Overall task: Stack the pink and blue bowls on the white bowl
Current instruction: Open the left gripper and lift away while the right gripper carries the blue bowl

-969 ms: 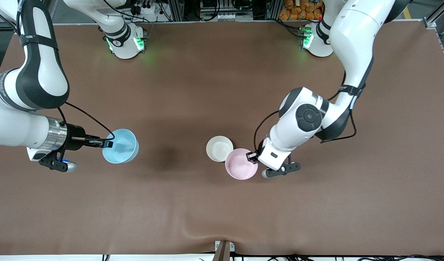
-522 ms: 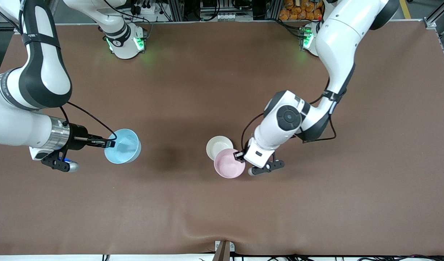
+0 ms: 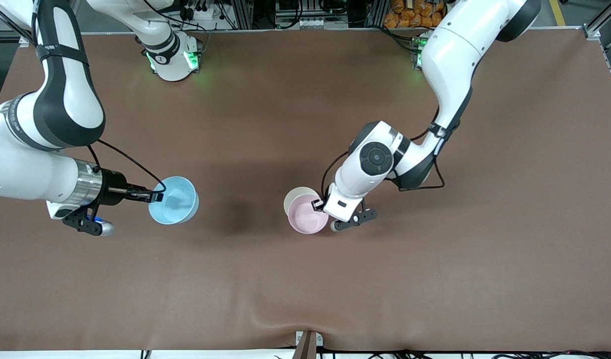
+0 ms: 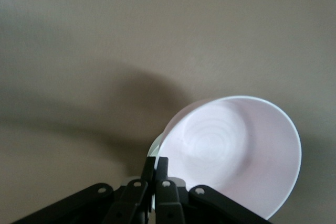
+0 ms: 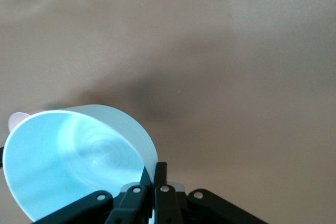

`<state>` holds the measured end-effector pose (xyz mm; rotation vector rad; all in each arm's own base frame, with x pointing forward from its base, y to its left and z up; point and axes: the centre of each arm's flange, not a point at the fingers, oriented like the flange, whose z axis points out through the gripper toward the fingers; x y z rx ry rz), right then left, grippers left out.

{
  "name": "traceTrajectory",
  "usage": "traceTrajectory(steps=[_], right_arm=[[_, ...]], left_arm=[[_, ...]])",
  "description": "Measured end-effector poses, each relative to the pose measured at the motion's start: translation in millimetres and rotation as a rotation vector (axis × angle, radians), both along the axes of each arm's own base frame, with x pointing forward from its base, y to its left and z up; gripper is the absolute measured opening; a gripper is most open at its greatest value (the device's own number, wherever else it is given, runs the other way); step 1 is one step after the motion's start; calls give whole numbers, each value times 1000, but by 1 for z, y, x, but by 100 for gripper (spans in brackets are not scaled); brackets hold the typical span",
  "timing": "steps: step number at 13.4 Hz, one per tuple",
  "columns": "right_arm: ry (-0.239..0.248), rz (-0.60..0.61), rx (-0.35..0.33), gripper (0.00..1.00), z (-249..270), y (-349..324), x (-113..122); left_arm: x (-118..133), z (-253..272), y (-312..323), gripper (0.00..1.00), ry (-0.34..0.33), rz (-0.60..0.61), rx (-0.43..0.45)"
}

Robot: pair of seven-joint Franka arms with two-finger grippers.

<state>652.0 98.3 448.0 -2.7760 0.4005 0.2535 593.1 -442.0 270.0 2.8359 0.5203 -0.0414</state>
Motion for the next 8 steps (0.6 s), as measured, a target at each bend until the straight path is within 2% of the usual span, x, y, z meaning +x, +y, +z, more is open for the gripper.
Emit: traceTrajectory(steps=[4,8], right_arm=[[4,-9,-1,3,0,0,0],[7,4,-1,3,1,12,-2]], left_arm=[[-27,-23,-14,3,45,-16,29],[-34,-26,-20,3,51,-28,33]])
